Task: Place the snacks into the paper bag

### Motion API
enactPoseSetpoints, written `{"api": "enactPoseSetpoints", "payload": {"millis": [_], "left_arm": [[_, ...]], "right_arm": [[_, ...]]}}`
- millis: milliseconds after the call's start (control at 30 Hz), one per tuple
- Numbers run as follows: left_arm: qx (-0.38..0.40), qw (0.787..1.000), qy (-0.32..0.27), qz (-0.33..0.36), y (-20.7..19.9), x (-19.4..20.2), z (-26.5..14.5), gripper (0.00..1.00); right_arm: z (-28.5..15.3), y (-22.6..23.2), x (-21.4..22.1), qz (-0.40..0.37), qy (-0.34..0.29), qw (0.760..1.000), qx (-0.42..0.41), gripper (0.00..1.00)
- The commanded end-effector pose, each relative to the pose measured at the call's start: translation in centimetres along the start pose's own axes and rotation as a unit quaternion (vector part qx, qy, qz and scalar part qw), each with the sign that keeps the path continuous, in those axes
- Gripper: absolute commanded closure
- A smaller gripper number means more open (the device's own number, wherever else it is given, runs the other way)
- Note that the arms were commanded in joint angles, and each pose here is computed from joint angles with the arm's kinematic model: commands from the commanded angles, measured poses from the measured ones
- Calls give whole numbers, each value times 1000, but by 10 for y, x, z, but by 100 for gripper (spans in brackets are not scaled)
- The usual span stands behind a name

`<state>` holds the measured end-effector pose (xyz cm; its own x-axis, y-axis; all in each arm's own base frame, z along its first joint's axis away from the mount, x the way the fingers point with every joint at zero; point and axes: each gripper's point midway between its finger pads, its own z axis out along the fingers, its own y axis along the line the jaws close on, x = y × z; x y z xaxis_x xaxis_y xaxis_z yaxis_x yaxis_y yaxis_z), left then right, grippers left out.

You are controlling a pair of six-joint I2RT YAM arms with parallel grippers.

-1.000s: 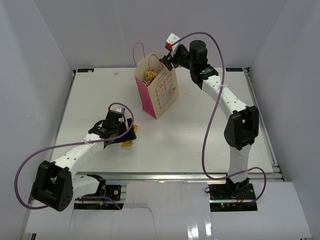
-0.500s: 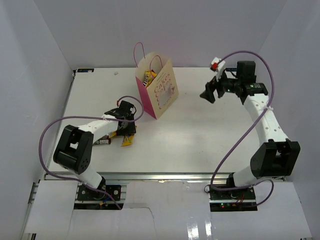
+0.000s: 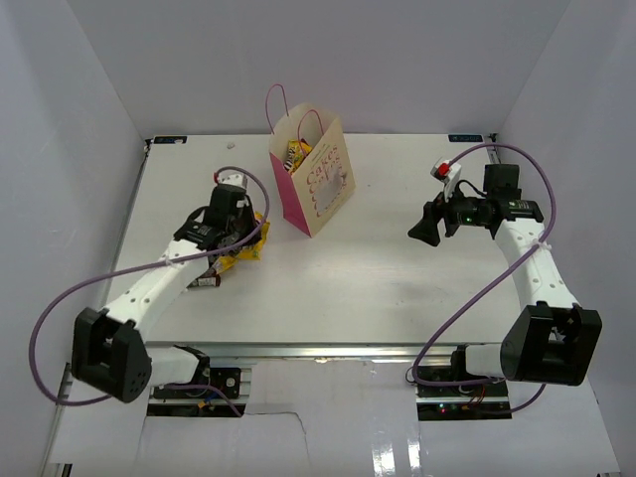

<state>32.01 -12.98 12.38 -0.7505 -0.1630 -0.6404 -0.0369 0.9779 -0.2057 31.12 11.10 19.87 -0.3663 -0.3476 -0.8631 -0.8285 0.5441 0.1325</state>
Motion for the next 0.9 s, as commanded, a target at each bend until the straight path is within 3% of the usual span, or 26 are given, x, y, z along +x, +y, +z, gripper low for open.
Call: {"api": "enactPoseSetpoints", "payload": {"millis": [0, 133, 233, 267, 333, 367, 433, 567, 633, 667, 767, 867], "left_arm": [[92, 986, -134, -23, -39, -81, -63, 87], [114, 969, -221, -10, -64, -161, -102, 87], [106, 965, -242, 2, -76, -197, -95, 87], [117, 955, -270, 16, -87, -223, -109, 87], [114, 958, -261, 30, -97, -238, -83, 87], [124, 950, -284, 36, -106, -261, -94, 87], [116, 955, -269, 43, -113, -269, -60, 86], [135, 953, -271, 21, -125, -291, -36, 81], [169, 949, -265, 13, -140, -294, -34, 73], [183, 949, -255, 14, -146, -292, -26, 56], [214, 946, -244, 13, -157, -289, -28, 29], [214, 942, -257, 26, -156, -292, -45, 22]], "right_arm": [[-7, -1, -19, -17, -30, 999, -1, 15], [-8, -4, -20, -12, -32, 999, 0, 16], [-8, -4, -21, -7, -36, 999, -4, 16], [-8, -4, -22, -8, -37, 999, -5, 16], [-7, -3, -21, -3, -40, 999, -7, 17], [-7, -2, -21, -1, -41, 999, -7, 17], [-7, -1, -21, 0, -44, 999, -7, 17], [-9, 2, -19, -4, -43, 999, -3, 17], [-10, 2, -18, -7, -43, 999, 0, 17], [-9, 3, -16, -6, -42, 999, -1, 17], [-8, 3, -12, -4, -39, 999, -2, 17], [-7, 3, -9, -3, -36, 999, -4, 17]]}}
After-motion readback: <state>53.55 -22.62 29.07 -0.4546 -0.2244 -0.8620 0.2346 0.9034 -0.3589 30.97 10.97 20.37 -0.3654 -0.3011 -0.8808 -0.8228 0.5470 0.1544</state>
